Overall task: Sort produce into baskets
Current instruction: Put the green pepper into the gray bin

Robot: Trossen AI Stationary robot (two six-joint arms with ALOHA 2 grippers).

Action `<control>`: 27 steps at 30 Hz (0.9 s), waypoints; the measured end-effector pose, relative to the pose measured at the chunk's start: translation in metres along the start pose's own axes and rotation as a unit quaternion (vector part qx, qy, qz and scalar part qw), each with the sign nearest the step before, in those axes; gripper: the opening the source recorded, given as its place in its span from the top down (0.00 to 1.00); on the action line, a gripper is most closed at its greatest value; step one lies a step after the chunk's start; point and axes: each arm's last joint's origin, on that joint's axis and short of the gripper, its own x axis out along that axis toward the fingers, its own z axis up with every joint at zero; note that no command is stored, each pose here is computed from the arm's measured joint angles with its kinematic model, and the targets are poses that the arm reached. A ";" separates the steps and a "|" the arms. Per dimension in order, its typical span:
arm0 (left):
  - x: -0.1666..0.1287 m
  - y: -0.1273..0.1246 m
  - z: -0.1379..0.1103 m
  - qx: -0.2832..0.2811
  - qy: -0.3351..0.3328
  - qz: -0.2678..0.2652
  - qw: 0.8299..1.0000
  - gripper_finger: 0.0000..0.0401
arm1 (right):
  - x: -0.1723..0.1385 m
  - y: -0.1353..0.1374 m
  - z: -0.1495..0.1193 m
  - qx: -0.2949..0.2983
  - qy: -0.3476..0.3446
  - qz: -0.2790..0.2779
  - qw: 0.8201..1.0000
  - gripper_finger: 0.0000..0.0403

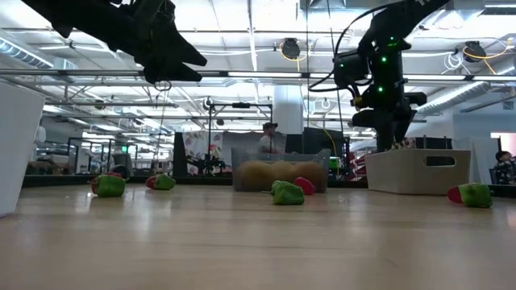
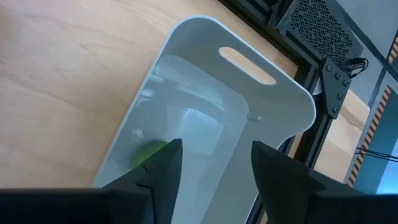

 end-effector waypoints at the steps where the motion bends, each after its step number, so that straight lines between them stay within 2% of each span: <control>1: 0.000 0.000 0.000 0.000 0.000 0.000 1.000 0.28 | 0.000 0.000 0.000 -0.003 0.001 0.001 1.000 0.53; 5: 0.000 0.000 0.000 0.004 0.002 0.000 1.000 0.28 | -0.004 -0.001 0.002 -0.006 0.002 0.005 1.000 0.50; 10: -0.004 0.002 -0.005 0.021 0.031 0.006 0.999 0.28 | -0.019 0.001 0.009 -0.004 0.008 0.064 0.998 0.48; 15: -0.014 0.005 -0.006 0.025 0.043 0.028 0.998 0.28 | -0.044 0.017 0.010 -0.027 -0.017 0.119 0.992 0.47; 19: -0.021 0.010 -0.008 0.027 0.055 0.074 0.995 0.28 | -0.067 0.037 0.006 -0.052 -0.060 0.150 0.986 0.47; 23: -0.023 0.014 -0.013 0.027 0.072 0.131 0.988 0.28 | -0.088 0.063 0.000 -0.073 -0.125 0.201 0.969 0.47; 27: -0.025 0.017 -0.016 0.032 0.082 0.176 0.980 0.28 | -0.111 0.092 -0.007 -0.122 -0.215 0.262 0.933 0.47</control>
